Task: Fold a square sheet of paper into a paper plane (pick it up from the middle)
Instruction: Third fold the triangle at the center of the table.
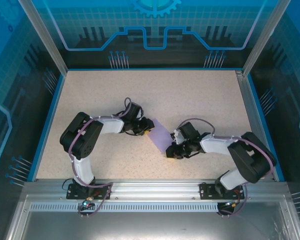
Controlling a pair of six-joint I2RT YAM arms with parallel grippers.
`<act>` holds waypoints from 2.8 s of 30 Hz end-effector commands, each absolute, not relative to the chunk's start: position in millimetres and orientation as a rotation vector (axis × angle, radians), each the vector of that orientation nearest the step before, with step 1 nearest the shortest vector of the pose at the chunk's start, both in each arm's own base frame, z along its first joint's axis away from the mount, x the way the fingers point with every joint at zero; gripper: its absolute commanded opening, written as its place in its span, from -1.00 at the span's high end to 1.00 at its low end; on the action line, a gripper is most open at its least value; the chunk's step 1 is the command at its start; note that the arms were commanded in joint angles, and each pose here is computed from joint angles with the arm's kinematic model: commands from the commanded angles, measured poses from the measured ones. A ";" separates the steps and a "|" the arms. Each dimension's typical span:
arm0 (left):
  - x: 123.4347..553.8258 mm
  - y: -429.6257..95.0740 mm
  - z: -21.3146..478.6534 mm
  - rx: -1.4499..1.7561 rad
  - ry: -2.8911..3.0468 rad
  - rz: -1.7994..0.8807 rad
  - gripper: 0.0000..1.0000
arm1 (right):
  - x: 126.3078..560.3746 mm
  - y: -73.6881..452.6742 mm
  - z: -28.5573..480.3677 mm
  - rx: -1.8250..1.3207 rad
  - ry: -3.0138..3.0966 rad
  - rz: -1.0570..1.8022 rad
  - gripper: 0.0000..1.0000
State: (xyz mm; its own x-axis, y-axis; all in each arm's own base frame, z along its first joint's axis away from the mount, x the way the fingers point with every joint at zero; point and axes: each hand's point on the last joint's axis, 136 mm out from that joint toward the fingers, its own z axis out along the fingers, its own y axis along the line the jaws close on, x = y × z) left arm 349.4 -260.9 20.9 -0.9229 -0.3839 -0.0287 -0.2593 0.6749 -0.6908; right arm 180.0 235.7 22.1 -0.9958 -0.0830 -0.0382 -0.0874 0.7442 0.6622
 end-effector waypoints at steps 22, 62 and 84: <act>352.8 -256.3 49.4 -0.380 2.671 -1.096 0.05 | 226.8 282.8 29.1 -0.224 2.898 1.182 0.55; 319.3 -263.7 89.8 -0.278 2.673 -0.990 -0.05 | 266.6 218.3 66.9 -0.007 2.794 1.102 0.08; 304.7 -264.1 46.6 -0.396 2.730 -0.984 0.05 | 278.8 253.7 37.2 -0.143 2.872 1.191 0.10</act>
